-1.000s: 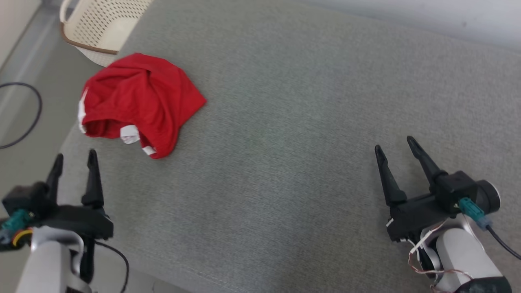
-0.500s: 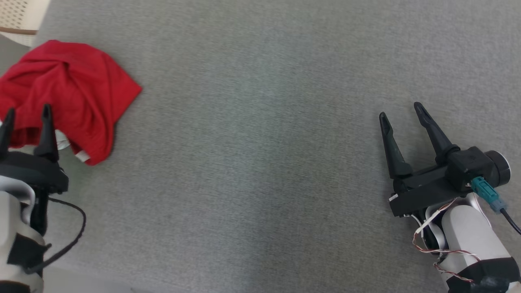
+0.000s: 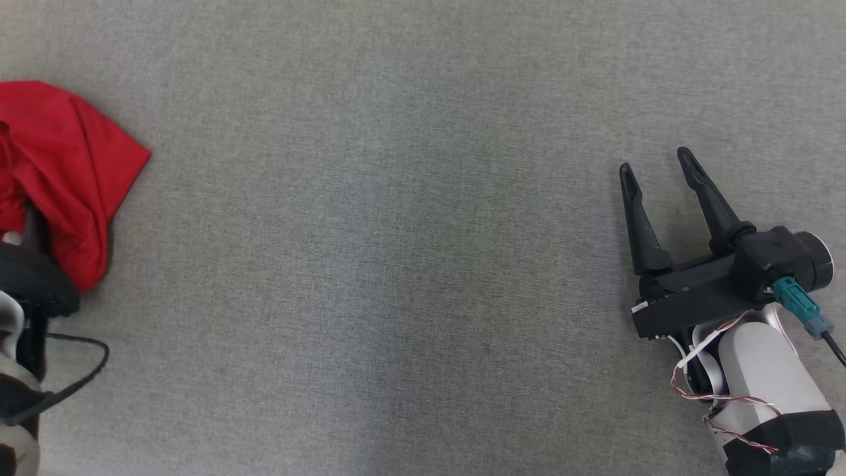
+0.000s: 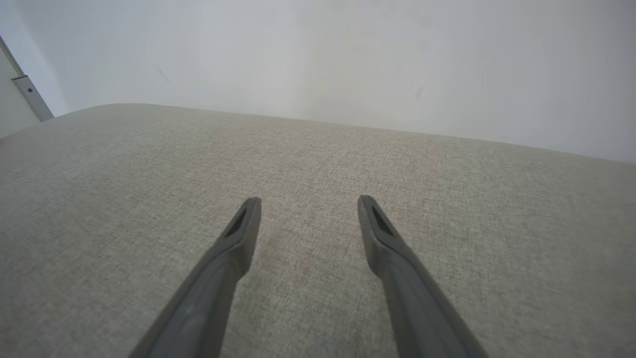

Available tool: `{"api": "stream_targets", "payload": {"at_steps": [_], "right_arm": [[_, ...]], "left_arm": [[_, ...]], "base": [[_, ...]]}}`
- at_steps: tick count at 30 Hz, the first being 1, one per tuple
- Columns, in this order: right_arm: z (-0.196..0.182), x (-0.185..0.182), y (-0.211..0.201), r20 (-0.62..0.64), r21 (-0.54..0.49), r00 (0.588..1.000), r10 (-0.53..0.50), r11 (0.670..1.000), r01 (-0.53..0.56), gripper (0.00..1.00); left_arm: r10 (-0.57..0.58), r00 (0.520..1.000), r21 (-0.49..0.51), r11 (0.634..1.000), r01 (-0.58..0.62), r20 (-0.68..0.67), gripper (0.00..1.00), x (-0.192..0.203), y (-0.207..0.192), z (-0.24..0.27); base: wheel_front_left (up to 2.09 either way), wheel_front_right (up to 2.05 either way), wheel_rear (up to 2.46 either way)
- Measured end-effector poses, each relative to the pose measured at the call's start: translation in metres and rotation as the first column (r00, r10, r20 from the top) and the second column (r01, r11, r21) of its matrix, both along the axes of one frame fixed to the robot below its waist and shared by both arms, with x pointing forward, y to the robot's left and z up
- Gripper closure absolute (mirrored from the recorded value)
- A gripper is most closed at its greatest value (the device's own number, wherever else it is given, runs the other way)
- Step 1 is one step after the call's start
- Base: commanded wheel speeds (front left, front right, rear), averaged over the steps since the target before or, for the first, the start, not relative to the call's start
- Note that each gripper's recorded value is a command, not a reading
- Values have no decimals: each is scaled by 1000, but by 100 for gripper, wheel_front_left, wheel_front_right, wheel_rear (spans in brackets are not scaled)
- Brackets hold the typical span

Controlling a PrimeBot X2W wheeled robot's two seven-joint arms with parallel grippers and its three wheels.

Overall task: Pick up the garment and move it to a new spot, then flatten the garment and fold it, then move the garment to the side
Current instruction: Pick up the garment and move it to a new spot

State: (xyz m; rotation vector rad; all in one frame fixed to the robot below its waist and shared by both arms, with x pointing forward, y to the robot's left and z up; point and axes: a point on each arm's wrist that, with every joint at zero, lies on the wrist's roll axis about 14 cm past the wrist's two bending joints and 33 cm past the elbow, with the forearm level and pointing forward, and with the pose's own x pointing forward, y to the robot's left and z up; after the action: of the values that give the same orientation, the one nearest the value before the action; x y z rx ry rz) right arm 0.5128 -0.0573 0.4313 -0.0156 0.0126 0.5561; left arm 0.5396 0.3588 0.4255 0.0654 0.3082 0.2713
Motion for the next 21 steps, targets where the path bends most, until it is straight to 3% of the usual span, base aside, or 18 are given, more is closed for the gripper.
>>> {"api": "stream_targets", "payload": {"at_steps": [9,21], "right_arm": [[13,-9,-7,-3,28,999,-50,998,50,0],[35,-34,-26,0,58,991,-136,989,135,0]], "left_arm": [[-69,993,2,998,69,92,100,10,-25,27],[-248,924,-75,957,280,290,100,10,-127,72]], "base": [[0,0,0],[0,0,0]]}}
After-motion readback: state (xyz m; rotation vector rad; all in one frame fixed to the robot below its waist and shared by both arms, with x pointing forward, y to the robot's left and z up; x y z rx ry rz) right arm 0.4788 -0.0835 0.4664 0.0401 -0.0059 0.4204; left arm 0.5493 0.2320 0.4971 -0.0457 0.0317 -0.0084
